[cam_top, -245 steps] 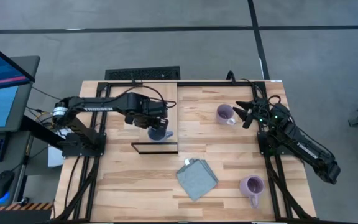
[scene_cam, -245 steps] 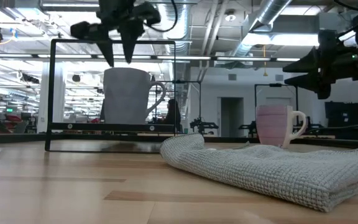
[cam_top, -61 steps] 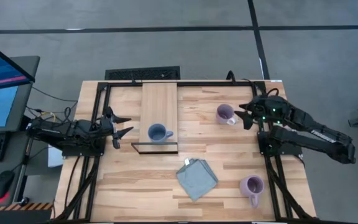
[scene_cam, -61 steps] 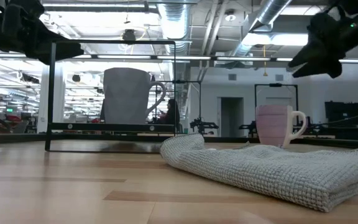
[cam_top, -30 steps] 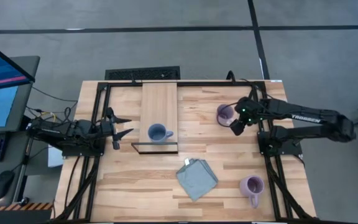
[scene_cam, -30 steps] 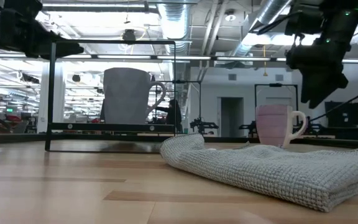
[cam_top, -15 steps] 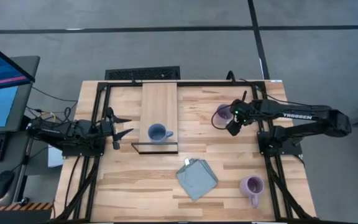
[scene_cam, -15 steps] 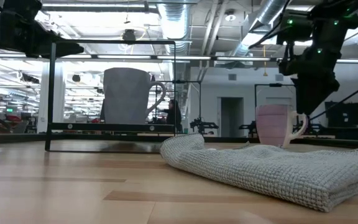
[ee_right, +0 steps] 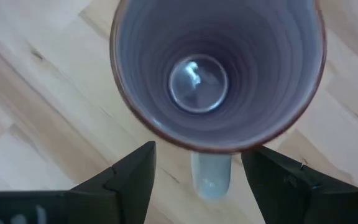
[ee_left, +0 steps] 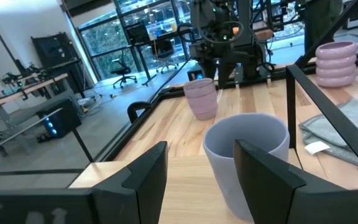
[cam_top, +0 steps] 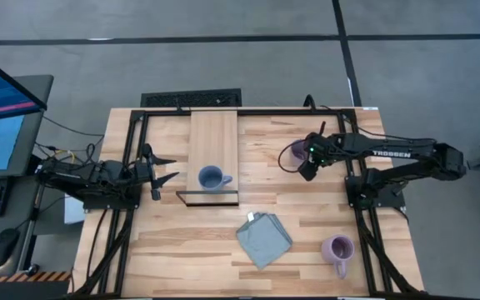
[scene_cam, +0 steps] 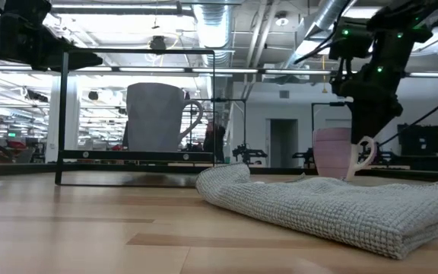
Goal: Stack small to large cups/mugs on shelf
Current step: Put the top light purple cup on the shelf
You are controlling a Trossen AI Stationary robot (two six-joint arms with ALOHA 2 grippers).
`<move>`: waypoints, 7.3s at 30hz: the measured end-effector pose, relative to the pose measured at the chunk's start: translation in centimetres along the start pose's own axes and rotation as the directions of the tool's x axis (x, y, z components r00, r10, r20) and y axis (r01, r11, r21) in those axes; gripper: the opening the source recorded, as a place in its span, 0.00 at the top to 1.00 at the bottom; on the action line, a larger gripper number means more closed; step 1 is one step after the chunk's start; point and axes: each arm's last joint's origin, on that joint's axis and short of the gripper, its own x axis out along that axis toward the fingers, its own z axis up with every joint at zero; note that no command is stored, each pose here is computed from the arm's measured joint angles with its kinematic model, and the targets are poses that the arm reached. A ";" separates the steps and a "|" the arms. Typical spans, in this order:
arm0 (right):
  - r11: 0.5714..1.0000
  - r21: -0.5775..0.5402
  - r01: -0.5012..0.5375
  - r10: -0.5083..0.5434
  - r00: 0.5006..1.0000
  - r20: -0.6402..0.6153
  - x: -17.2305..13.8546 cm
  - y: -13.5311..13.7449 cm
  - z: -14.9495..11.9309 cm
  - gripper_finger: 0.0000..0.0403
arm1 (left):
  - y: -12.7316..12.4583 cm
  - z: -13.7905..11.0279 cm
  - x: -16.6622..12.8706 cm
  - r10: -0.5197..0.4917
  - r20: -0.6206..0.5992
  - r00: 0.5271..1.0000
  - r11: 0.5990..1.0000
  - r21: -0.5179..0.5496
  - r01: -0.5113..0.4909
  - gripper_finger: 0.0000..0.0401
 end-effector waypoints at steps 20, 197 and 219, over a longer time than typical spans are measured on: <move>1.000 0.010 0.020 -0.019 0.999 -0.031 0.0 -0.4 -0.2 0.53 | -0.1 -0.2 0.0 -0.005 -0.024 1.000 1.000 0.001 0.005 0.56; 0.670 -0.732 -0.125 0.298 0.948 0.111 2.0 15.5 23.3 0.82 | -0.4 -1.0 -0.1 -0.081 -0.088 0.993 0.991 -0.113 0.071 0.56; 0.663 -0.737 -0.132 0.278 0.958 0.078 4.0 15.8 23.2 0.82 | -0.4 -1.2 -0.1 -0.083 -0.105 0.991 0.992 -0.103 0.072 0.56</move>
